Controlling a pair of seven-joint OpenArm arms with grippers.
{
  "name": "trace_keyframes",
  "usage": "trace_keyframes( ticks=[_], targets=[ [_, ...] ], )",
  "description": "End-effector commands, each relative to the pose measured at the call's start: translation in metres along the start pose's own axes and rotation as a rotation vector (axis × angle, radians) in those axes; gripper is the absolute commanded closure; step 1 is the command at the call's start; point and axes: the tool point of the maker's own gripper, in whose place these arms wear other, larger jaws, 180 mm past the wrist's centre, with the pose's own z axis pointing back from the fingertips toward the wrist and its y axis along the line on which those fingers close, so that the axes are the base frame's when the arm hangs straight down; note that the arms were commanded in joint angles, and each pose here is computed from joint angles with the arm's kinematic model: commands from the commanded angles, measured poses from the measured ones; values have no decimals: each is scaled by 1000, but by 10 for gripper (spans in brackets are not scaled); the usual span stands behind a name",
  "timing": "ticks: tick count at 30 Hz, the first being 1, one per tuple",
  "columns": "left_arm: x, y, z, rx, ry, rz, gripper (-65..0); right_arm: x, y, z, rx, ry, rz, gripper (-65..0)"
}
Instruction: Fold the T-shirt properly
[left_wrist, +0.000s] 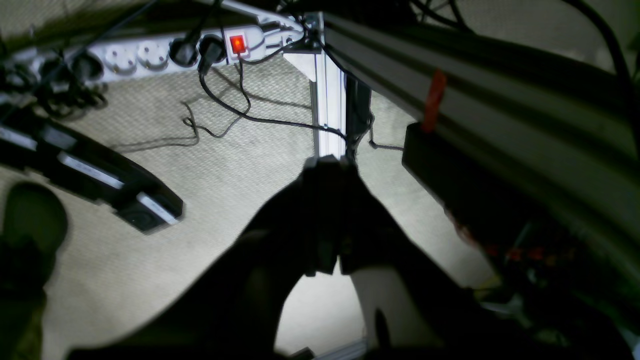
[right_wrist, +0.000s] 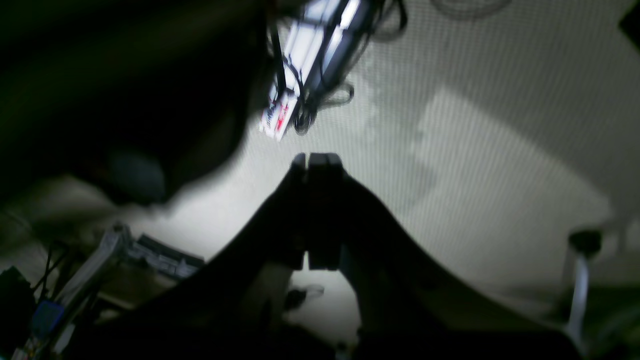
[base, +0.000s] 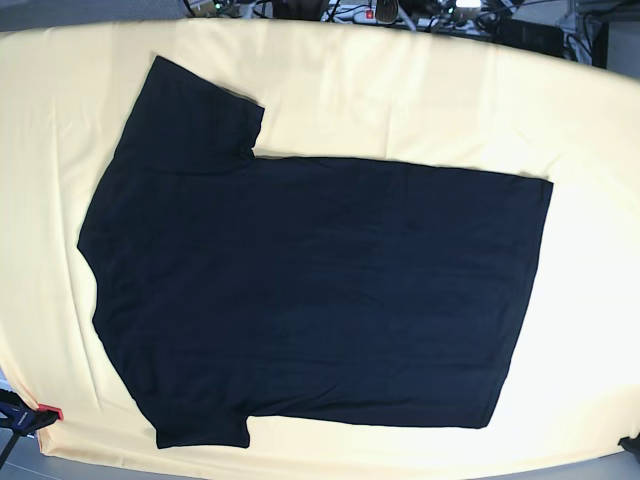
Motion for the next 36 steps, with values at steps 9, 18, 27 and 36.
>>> trace_keyframes(
  ticks=[9, 18, 27, 36],
  targets=[
    [-89, 1, 62, -105, 102, 17, 0, -87, 53, 23, 111, 104, -43, 0],
    [-89, -5, 153, -89, 79, -277, 0, -93, 75, 112, 76, -67, 56, 0],
    [25, -20, 251, 57, -229, -594, 0, -46, 33, 243, -280, -320, 287, 0],
    [114, -52, 307, 126, -499, -816, 0, 22, -3, 312, -580, -588, 529, 0]
  ],
)
